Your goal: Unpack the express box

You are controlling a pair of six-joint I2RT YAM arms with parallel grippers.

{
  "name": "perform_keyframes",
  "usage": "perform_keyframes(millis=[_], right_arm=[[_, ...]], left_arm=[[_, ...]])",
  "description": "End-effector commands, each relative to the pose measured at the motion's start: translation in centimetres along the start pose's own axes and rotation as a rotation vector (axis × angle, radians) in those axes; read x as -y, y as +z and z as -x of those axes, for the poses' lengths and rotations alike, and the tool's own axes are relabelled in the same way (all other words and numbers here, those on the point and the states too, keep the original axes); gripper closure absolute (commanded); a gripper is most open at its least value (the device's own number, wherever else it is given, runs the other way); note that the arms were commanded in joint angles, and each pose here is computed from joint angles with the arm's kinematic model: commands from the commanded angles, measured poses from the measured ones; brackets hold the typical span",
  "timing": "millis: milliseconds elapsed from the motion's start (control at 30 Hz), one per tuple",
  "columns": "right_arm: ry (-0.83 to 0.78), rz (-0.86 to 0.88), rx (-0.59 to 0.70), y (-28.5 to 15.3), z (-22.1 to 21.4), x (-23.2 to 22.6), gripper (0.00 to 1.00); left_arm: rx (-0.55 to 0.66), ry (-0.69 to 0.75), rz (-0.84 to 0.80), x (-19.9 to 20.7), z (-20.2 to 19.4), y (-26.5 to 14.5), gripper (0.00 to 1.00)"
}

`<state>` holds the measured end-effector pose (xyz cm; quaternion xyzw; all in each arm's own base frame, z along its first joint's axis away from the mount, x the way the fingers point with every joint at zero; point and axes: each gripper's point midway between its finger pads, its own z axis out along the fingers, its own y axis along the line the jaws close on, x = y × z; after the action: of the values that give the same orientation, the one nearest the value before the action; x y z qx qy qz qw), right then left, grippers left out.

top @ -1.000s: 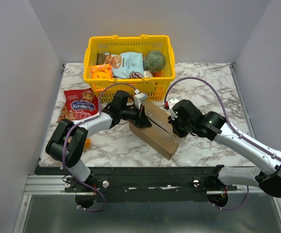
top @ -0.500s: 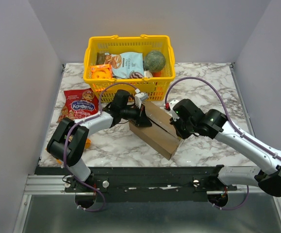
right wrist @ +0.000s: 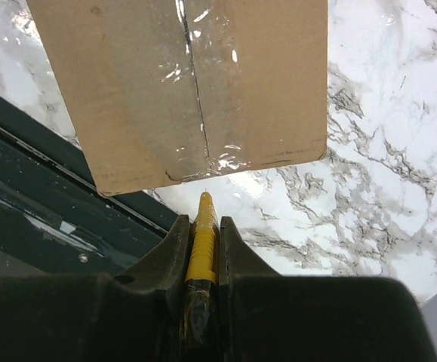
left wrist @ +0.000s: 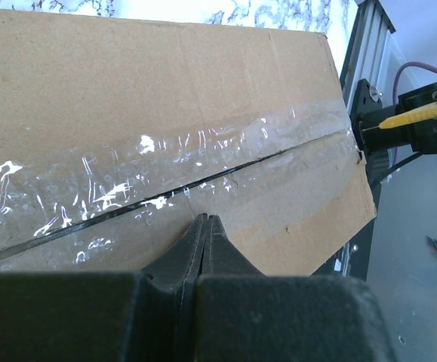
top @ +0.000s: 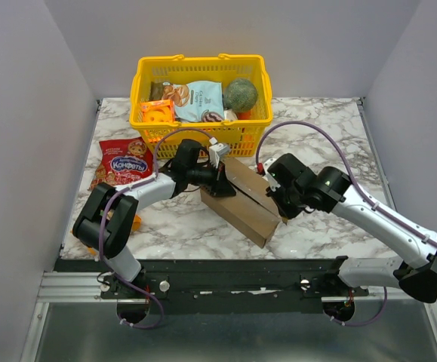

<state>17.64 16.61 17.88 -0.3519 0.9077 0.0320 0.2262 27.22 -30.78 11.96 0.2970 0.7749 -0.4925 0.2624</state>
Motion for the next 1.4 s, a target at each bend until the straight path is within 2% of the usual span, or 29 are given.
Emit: perform_keyframes(millis=[0, 100, 200, 267, 300, 333, 400, 467, 533, 567, 667, 733, 1000, 1367], right_arm=[[-0.035, -0.087, 0.031, -1.4, 0.5, 1.9, 1.0], [-0.041, -0.161, 0.037, -1.4, 0.6, 3.6, 1.0], [-0.031, -0.211, 0.021, -0.9, 0.3, 5.8, 1.0], [0.042, -0.244, -0.015, -0.3, -0.6, 7.7, 1.0], [0.066, -0.257, -0.027, -0.1, -0.9, 8.4, 1.0], [0.112, -0.28, -0.045, 0.4, -1.3, 9.5, 1.0], [0.145, -0.301, -0.053, 1.0, -1.5, 10.4, 1.0], [0.157, -0.307, -0.057, 2.2, -1.4, 10.9, 1.0], [0.155, -0.297, -0.028, 3.0, -0.7, 10.9, 1.0], [0.151, -0.29, -0.034, 3.5, -1.0, 10.7, 1.0], [0.139, -0.262, -0.024, 4.6, -0.6, 10.3, 1.0], [0.142, -0.239, -0.033, 5.1, -0.4, 10.0, 1.0], [0.14, -0.168, -0.019, 5.6, 1.0, 9.0, 1.0], [0.173, -0.099, 0.038, 6.3, 4.1, 8.1, 0.99]], left_arm=[[-0.026, -0.028, 0.101, -2.6, -0.9, -0.3, 1.0], [-0.001, 0.018, 0.028, -0.6, 1.0, -0.6, 0.99], [0.035, 0.083, -0.034, 2.0, 3.6, -1.6, 0.9], [0.082, 0.17, -0.044, 3.8, 6.4, -2.7, 0.79], [0.061, 0.182, -0.029, 4.0, 6.3, -3.1, 0.75], [0.081, 0.218, 0.019, 3.9, 7.6, -3.6, 0.67], [0.09, 0.248, 0.106, 3.1, 8.3, -5.0, 0.63], [0.121, 0.259, 0.295, 0.5, 9.3, -6.8, 0.6], [0.095, 0.253, 0.46, -2.2, 8.6, -8.5, 0.58], [0.098, 0.247, 0.61, -4.4, 8.6, -10.0, 0.57], [0.003, 0.213, 0.772, -8.0, 6.2, -11.8, 0.56], [-0.054, 0.16, 0.803, -9.4, 4.1, -12.3, 0.56], [-0.102, 0.147, 0.699, -9.3, 0.4, -10.7, 0.55], [-0.158, 0.218, 0.45, -5.1, -2.2, -9.5, 0.55]])
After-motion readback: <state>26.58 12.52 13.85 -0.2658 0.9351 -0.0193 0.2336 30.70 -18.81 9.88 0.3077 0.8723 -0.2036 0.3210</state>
